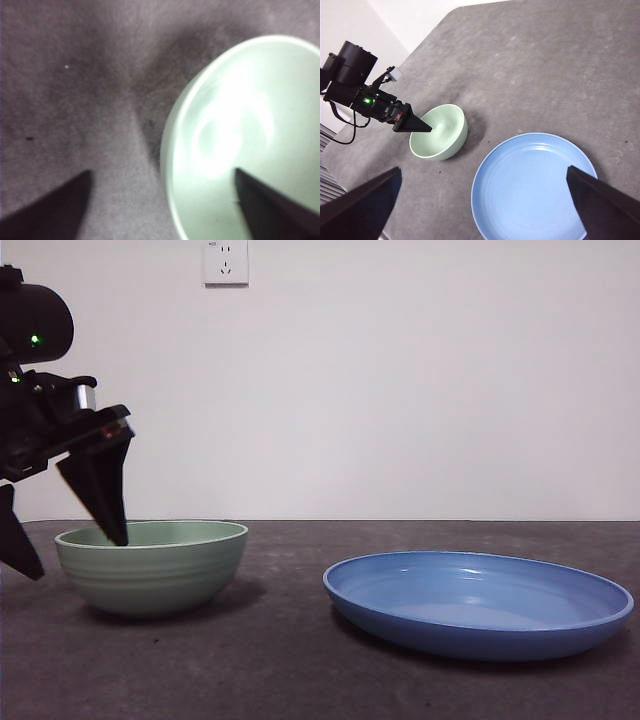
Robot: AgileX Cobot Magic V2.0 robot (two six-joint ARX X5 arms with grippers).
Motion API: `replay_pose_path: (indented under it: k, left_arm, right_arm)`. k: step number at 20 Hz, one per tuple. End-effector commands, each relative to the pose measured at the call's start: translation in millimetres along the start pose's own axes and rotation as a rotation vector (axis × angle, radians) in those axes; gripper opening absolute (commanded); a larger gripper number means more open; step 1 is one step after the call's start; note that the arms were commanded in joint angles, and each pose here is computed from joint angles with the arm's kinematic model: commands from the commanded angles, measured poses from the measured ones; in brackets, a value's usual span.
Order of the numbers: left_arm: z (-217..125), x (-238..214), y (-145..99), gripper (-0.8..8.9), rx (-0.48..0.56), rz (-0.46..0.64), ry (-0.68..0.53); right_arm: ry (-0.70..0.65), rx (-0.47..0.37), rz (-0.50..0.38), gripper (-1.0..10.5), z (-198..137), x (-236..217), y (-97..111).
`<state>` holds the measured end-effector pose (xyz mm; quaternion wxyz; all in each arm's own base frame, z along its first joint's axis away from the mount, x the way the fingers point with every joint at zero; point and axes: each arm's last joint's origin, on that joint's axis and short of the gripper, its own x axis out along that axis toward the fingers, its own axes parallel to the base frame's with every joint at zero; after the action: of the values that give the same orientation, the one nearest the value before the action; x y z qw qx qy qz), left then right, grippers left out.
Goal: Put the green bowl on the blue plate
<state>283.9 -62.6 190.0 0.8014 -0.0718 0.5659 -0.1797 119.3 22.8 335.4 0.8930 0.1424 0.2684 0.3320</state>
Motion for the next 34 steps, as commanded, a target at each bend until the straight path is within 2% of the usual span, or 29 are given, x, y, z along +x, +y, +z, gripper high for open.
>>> replay_pose_path:
  k: [1, 2, 6, 9, 12, 17, 20, 23, 27, 30, 34]
  left_arm:
    - [8, 1, -2, 1.5, 0.023, -0.009, -0.025]
    - [8, 0, -2, 0.89, 0.025, -0.01, -0.032]
    - [9, 0, -2, 0.08, 0.027, -0.009, -0.035]
    - [11, -2, -3, 0.09, 0.006, -0.01, -0.035]
    - [18, -9, -18, 0.09, -0.014, -0.019, -0.025]
    - [43, -31, -74, 0.1, 0.078, 0.024, -0.044]
    - [59, -35, -115, 0.1, 0.159, -0.015, -0.05]
    - [69, -20, -159, 0.1, 0.242, -0.057, -0.019]
    - [67, 19, -204, 0.1, 0.347, -0.083, 0.047]
    - [58, 51, -223, 0.1, 0.405, -0.046, 0.1]
    - [50, 75, -230, 0.1, 0.43, -0.032, 0.135]
  right_arm:
    - [-0.014, -0.024, 0.007, 6.5, 5, -2, 3]
    - [-0.013, -0.024, 0.007, 6.5, 5, -2, 3]
    - [-0.013, -0.024, 0.007, 6.5, 5, -2, 3]
    - [-0.014, -0.024, 0.007, 6.5, 5, -2, 3]
    - [-0.013, -0.024, 0.007, 6.5, 5, -2, 3]
    - [-0.013, -0.024, 0.007, 6.5, 5, -2, 3]
    - [-0.014, -0.024, 0.007, 6.5, 5, -2, 3]
    - [-0.014, -0.024, 0.007, 6.5, 5, -2, 3]
    - [-0.014, -0.024, 0.007, 6.5, 5, -2, 3]
    - [-0.014, -0.024, 0.007, 6.5, 5, -2, 3]
    - [-0.013, -0.024, 0.007, 6.5, 5, -2, 3]
